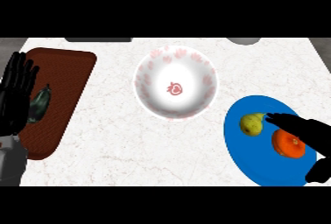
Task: Pick the squash from the plate and place it in the bowl
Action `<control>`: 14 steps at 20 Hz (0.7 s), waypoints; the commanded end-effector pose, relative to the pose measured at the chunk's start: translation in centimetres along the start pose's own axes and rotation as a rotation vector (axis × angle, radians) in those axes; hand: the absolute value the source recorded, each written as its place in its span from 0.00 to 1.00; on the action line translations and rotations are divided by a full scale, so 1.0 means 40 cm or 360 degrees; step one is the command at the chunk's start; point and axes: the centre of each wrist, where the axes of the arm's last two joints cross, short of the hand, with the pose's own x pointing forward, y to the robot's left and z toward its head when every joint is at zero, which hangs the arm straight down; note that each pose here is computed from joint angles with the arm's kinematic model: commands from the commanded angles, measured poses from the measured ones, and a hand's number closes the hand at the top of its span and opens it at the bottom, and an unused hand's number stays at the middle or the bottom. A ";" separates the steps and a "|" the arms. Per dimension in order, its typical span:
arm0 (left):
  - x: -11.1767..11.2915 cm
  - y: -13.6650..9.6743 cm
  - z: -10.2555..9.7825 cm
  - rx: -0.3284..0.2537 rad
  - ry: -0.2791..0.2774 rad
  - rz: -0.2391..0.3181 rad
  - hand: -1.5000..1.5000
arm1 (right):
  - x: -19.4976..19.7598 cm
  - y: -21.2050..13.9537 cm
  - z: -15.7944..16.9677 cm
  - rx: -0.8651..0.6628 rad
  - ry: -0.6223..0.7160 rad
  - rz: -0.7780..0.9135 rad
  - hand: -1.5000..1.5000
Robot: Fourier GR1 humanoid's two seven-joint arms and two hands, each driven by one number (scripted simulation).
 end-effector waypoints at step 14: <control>-0.015 -0.042 -0.035 -0.0012 -0.0008 -0.0025 0.50 | -0.100 -0.100 -0.062 -0.0242 -0.0147 0.0110 1.00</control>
